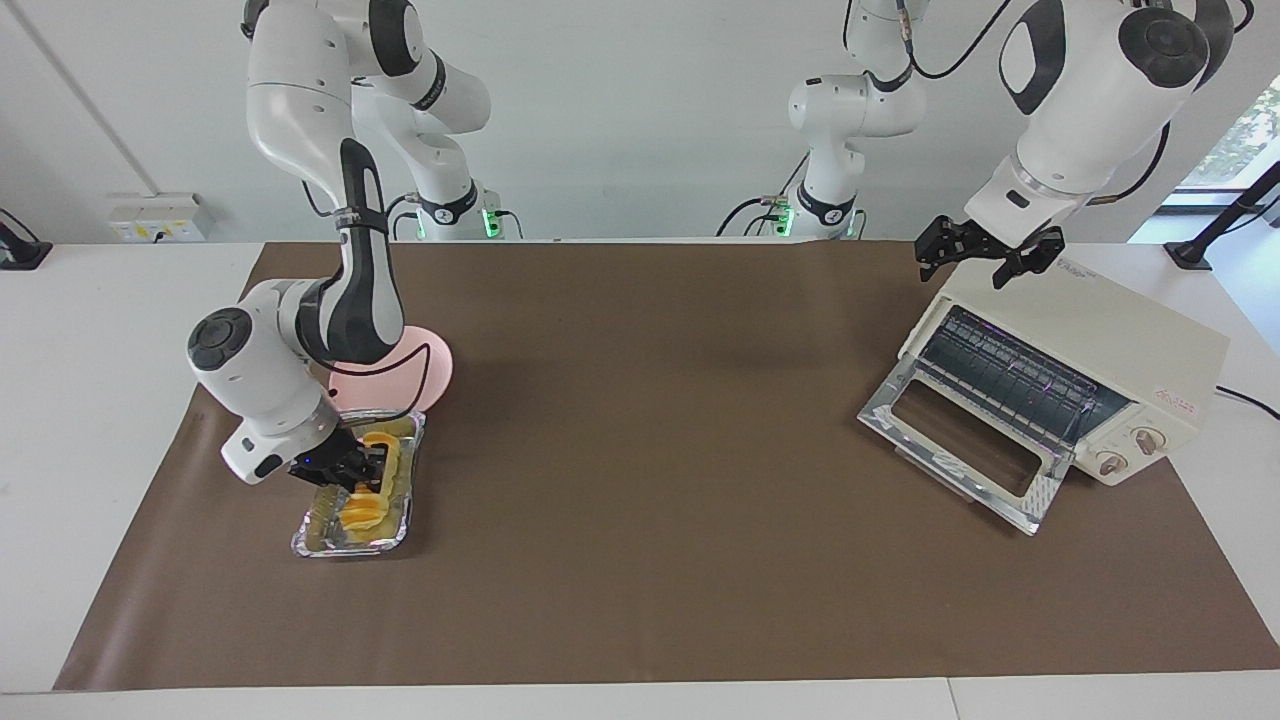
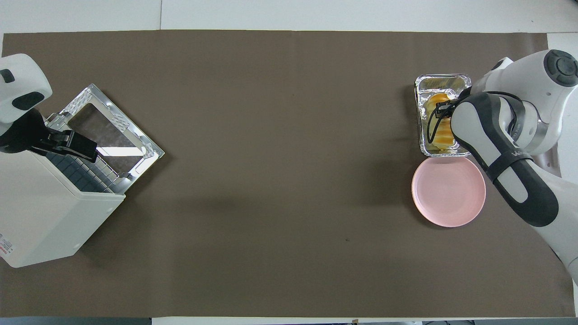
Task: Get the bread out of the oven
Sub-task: 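Grasp the bread slices in the tray with the right gripper, then lift the bread slices out and move them over the pink plate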
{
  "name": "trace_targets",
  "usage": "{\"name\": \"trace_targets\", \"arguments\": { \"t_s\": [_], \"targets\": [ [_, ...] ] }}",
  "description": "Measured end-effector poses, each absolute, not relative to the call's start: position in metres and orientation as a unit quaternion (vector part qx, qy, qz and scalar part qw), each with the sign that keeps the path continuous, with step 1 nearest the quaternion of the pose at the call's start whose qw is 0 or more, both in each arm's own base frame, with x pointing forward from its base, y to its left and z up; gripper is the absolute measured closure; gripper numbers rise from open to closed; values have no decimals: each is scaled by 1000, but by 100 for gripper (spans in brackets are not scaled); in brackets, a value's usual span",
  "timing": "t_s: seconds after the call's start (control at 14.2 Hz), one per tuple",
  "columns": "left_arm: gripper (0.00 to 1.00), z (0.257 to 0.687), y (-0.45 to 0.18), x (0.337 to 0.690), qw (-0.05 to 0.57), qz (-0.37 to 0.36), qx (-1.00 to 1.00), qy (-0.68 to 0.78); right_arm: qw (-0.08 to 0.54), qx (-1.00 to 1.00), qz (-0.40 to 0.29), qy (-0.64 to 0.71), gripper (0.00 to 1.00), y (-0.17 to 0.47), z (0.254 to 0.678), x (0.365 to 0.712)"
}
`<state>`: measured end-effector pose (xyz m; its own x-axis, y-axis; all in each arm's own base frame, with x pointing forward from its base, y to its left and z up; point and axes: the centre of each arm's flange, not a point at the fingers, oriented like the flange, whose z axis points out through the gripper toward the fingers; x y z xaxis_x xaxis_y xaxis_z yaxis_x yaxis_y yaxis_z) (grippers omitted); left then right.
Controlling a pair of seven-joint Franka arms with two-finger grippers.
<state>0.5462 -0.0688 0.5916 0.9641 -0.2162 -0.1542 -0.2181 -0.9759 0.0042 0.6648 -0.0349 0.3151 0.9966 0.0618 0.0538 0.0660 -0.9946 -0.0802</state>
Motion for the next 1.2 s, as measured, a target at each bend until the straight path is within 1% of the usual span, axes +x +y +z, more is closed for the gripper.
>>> {"name": "trace_targets", "arguments": {
  "t_s": [0.07,0.28,0.42,0.56,0.71,0.78,0.92,1.06,1.2],
  "targets": [
    [0,592,-69,546,6,77,-991,110,42,-998,-19,-36,88,-31,320,666],
    [0,592,-69,546,6,77,-991,110,48,-998,-1,-44,89,-27,360,670],
    [0,592,-69,546,6,77,-991,110,52,-998,4,-46,92,-27,395,663],
    [0,592,-69,546,6,77,-991,110,58,-997,31,-37,92,-29,426,645],
    [0,592,-69,546,6,77,-991,110,65,-995,74,-23,92,-27,456,618],
    [0,592,-69,546,6,77,-991,110,68,-993,92,-21,92,-26,465,604],
    [0,592,-69,546,6,77,-991,110,71,-990,119,-13,92,-28,463,578],
    [0,592,-69,546,6,77,-991,110,75,-987,144,-5,92,-34,441,550],
    [0,592,-69,546,6,77,-991,110,76,-986,148,5,92,-38,414,526]
  ]
}}
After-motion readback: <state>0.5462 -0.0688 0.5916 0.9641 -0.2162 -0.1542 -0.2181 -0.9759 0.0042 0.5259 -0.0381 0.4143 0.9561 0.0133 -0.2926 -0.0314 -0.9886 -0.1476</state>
